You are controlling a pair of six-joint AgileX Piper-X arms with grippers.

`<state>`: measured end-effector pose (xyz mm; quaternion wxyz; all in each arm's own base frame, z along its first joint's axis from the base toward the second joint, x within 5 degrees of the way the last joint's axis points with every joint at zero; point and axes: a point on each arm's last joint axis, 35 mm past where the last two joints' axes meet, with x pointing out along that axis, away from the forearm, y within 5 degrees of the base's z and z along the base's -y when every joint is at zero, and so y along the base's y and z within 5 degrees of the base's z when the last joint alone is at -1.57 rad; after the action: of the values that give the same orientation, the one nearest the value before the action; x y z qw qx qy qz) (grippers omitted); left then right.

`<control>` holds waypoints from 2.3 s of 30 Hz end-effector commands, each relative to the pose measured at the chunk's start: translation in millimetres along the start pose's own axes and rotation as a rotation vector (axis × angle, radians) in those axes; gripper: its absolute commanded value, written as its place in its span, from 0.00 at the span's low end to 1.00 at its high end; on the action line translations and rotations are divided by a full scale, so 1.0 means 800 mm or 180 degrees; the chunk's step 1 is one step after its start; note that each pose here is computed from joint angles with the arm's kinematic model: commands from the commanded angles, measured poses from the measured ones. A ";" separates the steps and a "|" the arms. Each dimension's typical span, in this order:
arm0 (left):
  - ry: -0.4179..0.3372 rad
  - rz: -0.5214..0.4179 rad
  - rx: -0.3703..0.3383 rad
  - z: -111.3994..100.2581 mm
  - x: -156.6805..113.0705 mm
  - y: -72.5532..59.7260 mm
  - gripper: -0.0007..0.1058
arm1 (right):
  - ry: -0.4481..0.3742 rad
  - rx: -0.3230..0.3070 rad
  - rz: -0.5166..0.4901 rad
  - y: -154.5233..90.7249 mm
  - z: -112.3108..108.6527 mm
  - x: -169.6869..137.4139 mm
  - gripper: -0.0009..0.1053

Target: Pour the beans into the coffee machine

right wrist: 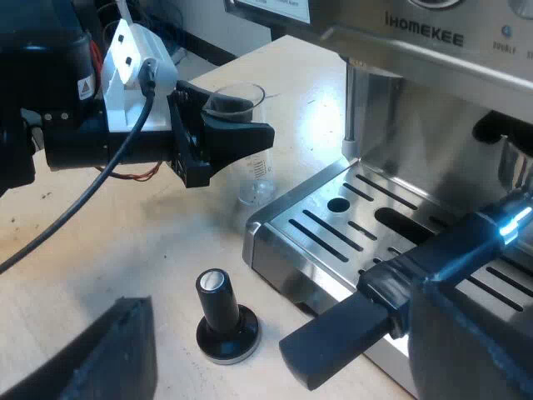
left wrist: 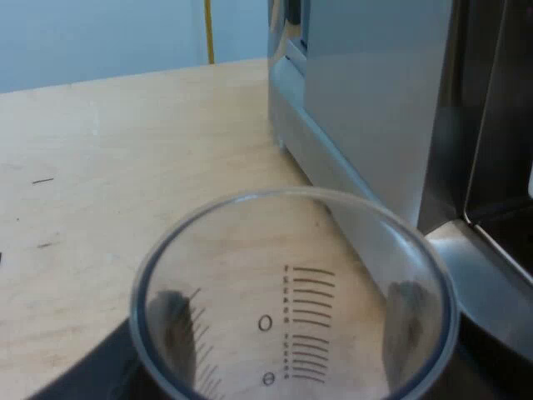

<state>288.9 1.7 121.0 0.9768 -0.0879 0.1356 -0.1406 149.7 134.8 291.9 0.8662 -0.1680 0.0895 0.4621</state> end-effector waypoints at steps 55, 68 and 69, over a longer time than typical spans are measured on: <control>-0.0224 0.0009 0.0163 0.038 -0.100 -0.040 0.78 | -0.0053 -0.0043 0.0008 0.000 0.003 -0.001 0.62; -0.0687 0.0144 0.0440 0.133 -0.158 -0.072 0.78 | 0.0130 0.0179 -0.0201 -0.011 0.038 -0.015 0.62; -0.0719 0.0150 0.0490 0.145 -0.161 -0.074 0.78 | 0.0137 0.0177 -0.0250 -0.013 0.043 -0.017 0.62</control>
<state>188.8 -1.3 270.0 0.9917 -0.0252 0.0188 -0.1246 151.4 132.4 324.0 0.8843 -0.1571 0.1213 0.4227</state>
